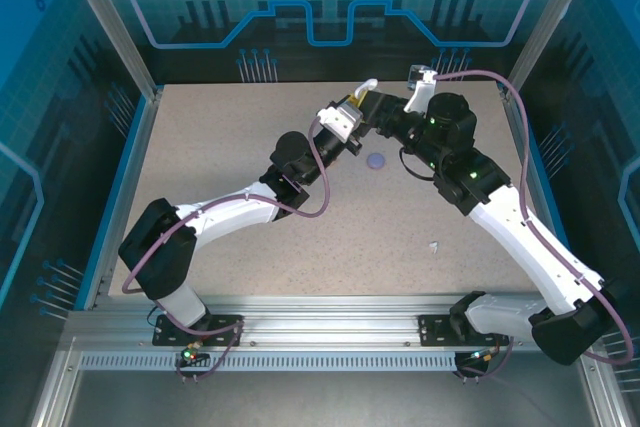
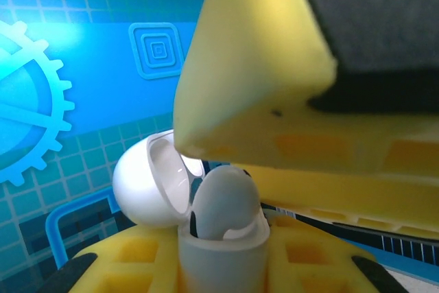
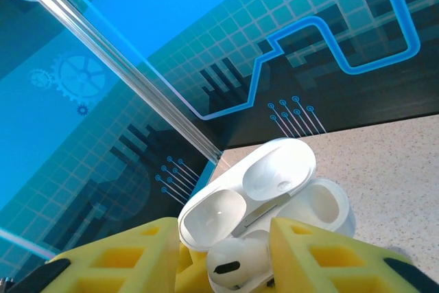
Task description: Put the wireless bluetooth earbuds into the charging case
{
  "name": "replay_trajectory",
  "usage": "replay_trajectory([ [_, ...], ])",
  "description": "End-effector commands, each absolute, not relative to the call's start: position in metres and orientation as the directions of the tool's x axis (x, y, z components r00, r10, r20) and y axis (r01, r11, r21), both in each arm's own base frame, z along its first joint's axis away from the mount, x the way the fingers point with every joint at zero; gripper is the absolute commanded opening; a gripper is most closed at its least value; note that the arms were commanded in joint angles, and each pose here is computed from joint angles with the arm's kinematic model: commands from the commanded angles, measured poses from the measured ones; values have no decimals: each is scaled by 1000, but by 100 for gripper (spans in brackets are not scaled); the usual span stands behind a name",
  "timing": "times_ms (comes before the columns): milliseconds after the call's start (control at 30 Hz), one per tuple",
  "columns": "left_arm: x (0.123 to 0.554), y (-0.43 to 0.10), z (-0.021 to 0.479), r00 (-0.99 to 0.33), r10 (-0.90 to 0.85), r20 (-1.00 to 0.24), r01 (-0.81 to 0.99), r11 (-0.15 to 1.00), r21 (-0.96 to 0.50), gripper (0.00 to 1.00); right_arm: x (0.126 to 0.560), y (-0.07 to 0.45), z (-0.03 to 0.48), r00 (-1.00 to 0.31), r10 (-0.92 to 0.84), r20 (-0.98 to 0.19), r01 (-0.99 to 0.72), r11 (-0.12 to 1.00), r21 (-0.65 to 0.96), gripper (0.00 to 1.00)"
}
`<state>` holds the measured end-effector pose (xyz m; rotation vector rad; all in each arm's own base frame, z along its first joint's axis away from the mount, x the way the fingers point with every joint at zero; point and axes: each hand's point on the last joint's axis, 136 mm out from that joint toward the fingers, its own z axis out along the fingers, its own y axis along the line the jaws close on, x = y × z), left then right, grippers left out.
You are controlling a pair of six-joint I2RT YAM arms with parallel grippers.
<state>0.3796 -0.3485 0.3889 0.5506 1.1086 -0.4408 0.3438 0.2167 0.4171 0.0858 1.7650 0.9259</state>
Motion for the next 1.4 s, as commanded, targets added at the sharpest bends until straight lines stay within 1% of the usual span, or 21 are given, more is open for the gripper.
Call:
replay_trajectory([
  [0, 360, -338, 439, 466, -177, -867, 598, 786, 161, 0, 351, 210, 412, -426, 479, -768, -310, 720, 621, 42],
  [67, 359, -338, 438, 465, -177, -868, 598, 785, 160, 0, 352, 210, 414, -425, 484, -765, -310, 716, 626, 43],
  [167, 359, -338, 436, 458, -179, -871, 602, 783, 156, 0, 353, 209, 420, -418, 493, -763, -312, 711, 630, 53],
  [233, 360, -337, 435, 454, -180, -873, 603, 783, 152, 0, 352, 208, 427, -408, 501, -763, -318, 706, 633, 64],
  [333, 359, -338, 433, 447, -182, -876, 607, 780, 148, 0, 349, 205, 444, -387, 504, -772, -339, 700, 628, 73],
  [467, 359, -336, 427, 436, -180, -882, 607, 782, 141, 0, 339, 192, 468, -350, 515, -783, -345, 706, 619, 79],
  [567, 358, -332, 423, 425, -180, -887, 604, 787, 129, 0, 331, 167, 472, -331, 537, -776, -285, 726, 625, 81],
  [667, 355, -326, 420, 414, -181, -892, 599, 792, 117, 0, 323, 137, 460, -333, 566, -754, -186, 745, 641, 82],
  [800, 352, -317, 415, 397, -175, -901, 586, 804, 102, 0, 311, 95, 412, -385, 595, -705, 23, 771, 637, 82],
  [933, 349, -306, 409, 366, -171, -915, 583, 808, 82, 0, 292, 58, 335, -471, 625, -622, 265, 773, 576, 82],
  [1000, 347, -301, 406, 351, -167, -921, 583, 809, 75, 0, 280, 48, 293, -525, 639, -562, 368, 766, 528, 82],
  [1100, 340, -297, 403, 336, -172, -926, 597, 799, 68, 0, 267, 43, 237, -609, 626, -487, 455, 778, 433, 79],
  [1233, 333, -289, 401, 324, -172, -930, 599, 798, 61, 0, 243, 36, 166, -711, 599, -368, 539, 801, 261, 76],
  [1367, 327, -282, 401, 320, -181, -930, 599, 799, 50, 0, 224, 28, 110, -711, 635, -302, 611, 771, 182, 77],
])
